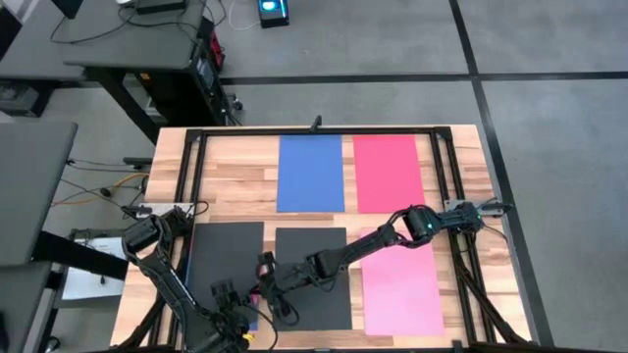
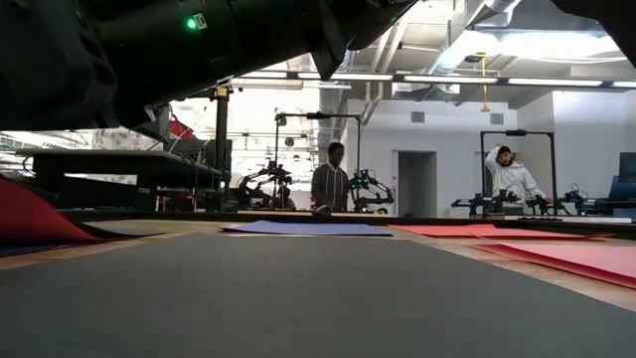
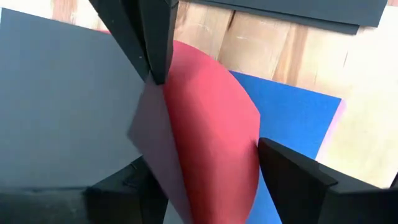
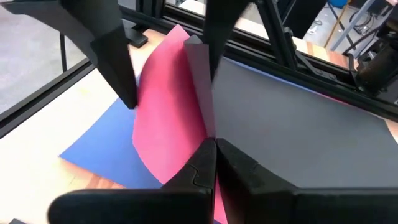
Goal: Organize paper
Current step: Stack the black paper on top of the black paper
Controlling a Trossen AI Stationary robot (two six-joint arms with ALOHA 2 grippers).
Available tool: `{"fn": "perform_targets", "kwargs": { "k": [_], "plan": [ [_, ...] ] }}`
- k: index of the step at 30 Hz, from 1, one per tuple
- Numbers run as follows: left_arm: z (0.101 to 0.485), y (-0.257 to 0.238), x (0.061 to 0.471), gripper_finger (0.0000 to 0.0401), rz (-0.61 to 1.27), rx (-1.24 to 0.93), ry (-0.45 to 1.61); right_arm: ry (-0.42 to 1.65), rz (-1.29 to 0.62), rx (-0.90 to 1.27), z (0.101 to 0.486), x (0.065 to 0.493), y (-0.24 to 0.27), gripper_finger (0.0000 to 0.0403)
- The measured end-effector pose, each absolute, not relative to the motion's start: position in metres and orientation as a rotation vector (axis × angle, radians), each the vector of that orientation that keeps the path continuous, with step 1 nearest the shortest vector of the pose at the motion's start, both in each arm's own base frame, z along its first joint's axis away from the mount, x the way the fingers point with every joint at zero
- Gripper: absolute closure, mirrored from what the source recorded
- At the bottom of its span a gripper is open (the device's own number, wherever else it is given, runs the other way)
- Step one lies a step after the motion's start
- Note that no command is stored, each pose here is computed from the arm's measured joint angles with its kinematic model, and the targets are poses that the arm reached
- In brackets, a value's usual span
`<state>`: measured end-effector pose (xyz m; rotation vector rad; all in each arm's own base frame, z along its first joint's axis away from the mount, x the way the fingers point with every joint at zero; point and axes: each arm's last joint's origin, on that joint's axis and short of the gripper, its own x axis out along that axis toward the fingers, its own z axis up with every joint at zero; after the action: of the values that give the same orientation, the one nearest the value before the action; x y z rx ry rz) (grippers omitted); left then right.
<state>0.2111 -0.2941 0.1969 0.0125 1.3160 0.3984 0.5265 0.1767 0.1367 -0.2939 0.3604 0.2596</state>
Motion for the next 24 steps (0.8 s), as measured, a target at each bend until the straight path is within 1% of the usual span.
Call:
{"fn": "perform_targets", "kwargs": {
  "k": [6, 11, 18, 24],
  "plan": [
    [0.213, -0.301, 0.215, 0.0191, 0.356, -0.016, 1.305, 0.365, 0.245, -0.264, 0.137, 0.528, 0.172, 0.0403],
    [0.223, -0.301, 0.216, 0.0191, 0.364, -0.003, 1.296, 0.365, 0.242, -0.260, 0.137, 0.528, 0.170, 0.0403],
    [0.224, -0.296, 0.212, 0.0191, 0.436, 0.007, 1.303, 0.366, 0.241, -0.253, 0.137, 0.528, 0.171, 0.0403],
    [0.211, -0.293, 0.208, 0.0191, 0.453, 0.027, 1.306, 0.366, 0.241, -0.253, 0.137, 0.528, 0.171, 0.0403]
  ]
}}
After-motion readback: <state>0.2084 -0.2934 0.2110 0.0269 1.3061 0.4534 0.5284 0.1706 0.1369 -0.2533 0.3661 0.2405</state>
